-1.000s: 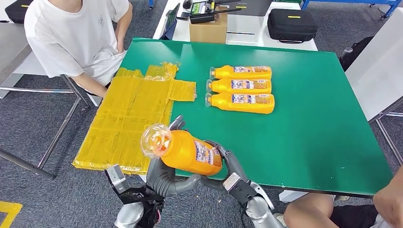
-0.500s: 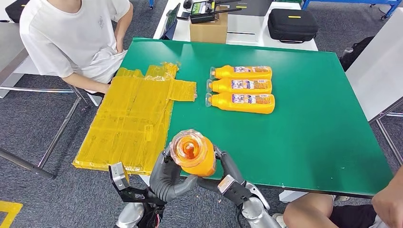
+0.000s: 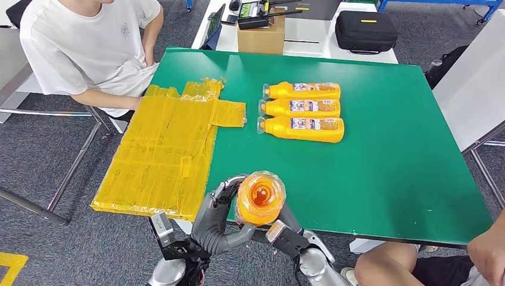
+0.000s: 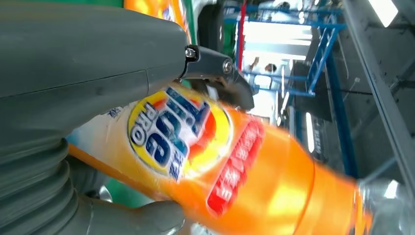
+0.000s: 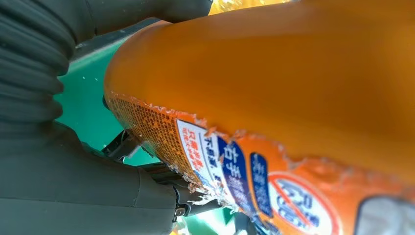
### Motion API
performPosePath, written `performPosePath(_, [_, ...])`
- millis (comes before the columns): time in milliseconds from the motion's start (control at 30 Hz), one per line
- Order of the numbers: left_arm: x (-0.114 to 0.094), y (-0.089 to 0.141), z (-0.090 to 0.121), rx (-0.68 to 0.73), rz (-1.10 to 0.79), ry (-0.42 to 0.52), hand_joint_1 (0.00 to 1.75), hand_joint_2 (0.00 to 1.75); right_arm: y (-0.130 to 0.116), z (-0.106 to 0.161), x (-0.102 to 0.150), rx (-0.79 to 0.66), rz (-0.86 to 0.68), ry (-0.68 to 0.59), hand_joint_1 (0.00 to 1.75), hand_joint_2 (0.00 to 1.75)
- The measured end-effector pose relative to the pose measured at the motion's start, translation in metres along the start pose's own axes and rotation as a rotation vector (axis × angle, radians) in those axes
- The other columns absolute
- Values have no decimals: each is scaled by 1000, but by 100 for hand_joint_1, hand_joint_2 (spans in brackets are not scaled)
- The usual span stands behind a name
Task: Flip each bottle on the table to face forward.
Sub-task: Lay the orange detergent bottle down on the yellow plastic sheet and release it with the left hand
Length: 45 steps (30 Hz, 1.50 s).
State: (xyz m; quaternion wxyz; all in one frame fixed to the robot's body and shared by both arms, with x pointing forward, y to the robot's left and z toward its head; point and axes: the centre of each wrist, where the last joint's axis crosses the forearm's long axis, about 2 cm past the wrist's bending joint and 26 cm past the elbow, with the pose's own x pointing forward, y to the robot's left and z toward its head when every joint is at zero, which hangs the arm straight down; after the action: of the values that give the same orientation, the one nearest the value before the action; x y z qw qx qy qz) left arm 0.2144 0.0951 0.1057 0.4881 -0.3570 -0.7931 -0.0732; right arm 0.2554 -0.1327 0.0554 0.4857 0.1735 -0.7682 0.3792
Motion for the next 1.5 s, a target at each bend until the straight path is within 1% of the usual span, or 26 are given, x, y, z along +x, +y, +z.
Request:
performPosePath(33, [0, 0, 0, -2, -46, -9, 0, 175, 0, -1, -1, 16, 2, 17, 175, 175])
performPosePath(133, [1, 0, 0, -6, -102, -24, 0, 175, -2, -3, -3, 35, 3, 41, 175, 175])
performPosePath(333, [2, 0, 0, -13, -140, -35, 0, 175, -4, -7, -5, 53, -4, 55, 175, 175])
performPosePath(500, [2, 0, 0, -16, -139, -32, 0, 175, -5, -8, -5, 60, -13, 57, 175, 175])
performPosePath(667, [2, 0, 0, -34, -83, 6, 2, 175, -5, -9, -7, 66, -10, 59, 175, 175])
performPosePath(700, [2, 0, 0, -35, -70, 22, 7, 175, -5, -8, -7, 68, -4, 59, 175, 175])
performPosePath(767, [1, 2, 0, -28, -57, 70, 94, 175, -5, -8, -8, 78, 21, 59, 175, 175])
performPosePath(833, [-1, 4, 0, -13, -67, 115, 175, 175, -5, -6, -8, 94, 52, 62, 175, 175])
performPosePath(933, [-4, 8, 1, 1, -74, 152, 175, 175, -8, -6, -9, 122, 99, 72, 175, 175])
performPosePath(1067, [-6, 11, 3, 4, -69, 168, 175, 175, -11, -6, -10, 144, 133, 79, 175, 175])
performPosePath(1433, [-7, 14, -2, -21, -89, 142, 175, 175, -12, -10, -9, 163, 44, 70, 175, 175])
performPosePath(1467, [-7, 14, -2, -24, -83, 137, 175, 175, -12, -10, -9, 165, 30, 67, 140, 175])
performPosePath(1500, [-7, 14, -2, -27, -74, 130, 175, 175, -12, -10, -8, 168, 12, 64, 96, 175])
